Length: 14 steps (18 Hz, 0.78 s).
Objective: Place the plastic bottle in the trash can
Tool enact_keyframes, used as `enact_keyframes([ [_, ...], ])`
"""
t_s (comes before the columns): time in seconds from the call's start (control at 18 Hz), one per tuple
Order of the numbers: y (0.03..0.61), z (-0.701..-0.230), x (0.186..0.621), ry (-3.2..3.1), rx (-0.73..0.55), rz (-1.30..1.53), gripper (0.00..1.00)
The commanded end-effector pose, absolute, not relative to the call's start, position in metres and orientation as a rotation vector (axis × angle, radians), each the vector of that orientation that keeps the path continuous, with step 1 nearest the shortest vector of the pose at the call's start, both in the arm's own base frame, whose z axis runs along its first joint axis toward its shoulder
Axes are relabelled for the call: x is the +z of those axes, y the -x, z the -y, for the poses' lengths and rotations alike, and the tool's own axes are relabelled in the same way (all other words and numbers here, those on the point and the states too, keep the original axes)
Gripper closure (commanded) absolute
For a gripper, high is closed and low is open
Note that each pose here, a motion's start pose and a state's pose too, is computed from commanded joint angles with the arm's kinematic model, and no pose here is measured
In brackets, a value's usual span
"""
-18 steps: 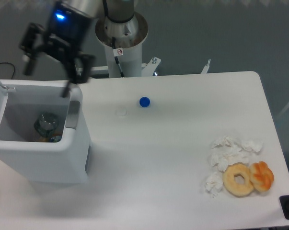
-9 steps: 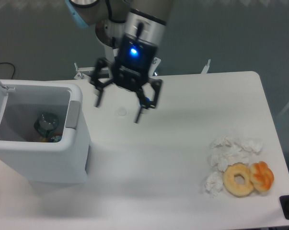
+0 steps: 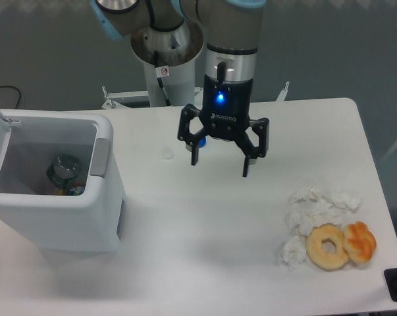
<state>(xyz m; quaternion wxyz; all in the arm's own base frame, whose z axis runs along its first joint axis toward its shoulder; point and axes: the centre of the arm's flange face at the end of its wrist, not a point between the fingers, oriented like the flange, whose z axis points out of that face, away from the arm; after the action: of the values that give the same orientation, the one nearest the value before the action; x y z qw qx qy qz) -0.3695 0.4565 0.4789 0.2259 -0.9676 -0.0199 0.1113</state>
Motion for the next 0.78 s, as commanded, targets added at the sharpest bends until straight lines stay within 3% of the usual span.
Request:
enact_keyframes([
  [0.78, 0.366, -0.451, 0.466, 2.721, 0.333, -0.03, 0.0],
])
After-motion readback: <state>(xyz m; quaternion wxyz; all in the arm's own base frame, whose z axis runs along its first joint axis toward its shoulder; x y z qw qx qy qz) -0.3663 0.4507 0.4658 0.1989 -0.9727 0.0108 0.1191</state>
